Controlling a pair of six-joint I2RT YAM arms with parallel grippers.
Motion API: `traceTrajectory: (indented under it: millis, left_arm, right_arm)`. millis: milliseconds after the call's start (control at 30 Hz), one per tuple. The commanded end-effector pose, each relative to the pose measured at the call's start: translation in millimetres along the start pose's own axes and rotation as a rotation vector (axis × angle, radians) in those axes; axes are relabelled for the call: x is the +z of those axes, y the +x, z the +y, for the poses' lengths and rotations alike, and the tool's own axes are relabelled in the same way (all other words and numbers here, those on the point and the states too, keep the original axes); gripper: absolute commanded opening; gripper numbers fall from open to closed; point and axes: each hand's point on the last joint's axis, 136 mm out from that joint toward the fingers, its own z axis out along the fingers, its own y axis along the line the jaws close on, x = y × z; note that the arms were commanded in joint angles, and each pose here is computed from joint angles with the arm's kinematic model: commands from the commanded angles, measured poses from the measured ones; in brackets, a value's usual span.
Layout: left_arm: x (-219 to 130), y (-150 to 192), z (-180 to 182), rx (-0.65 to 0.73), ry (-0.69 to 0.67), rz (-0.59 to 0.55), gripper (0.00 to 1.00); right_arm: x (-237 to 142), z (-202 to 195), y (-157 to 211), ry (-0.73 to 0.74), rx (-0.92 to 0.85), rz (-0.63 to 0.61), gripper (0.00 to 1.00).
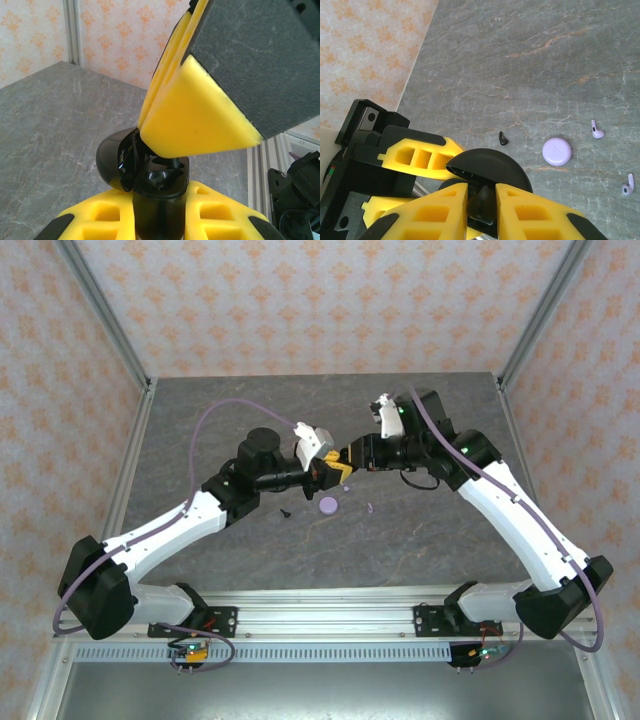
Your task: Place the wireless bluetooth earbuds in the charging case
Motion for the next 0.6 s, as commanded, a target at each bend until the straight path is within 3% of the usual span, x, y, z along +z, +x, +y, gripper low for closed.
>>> traceTrajectory:
  millis: [0, 567]
  left_arm:
    - [-2.3, -22.0, -1.7, 0.056, -0.014, -0.052, 0.08]
    - [-1.9, -18.4, -3.1, 0.095, -0.025, -0.061, 0.08]
  right_arm:
    - [-18.1, -0.6, -10.7, 0.038, -0.008, -0.074, 0.2]
    - [-16.8, 4.2, -8.6, 0.003, 0.007, -0.072, 0.19]
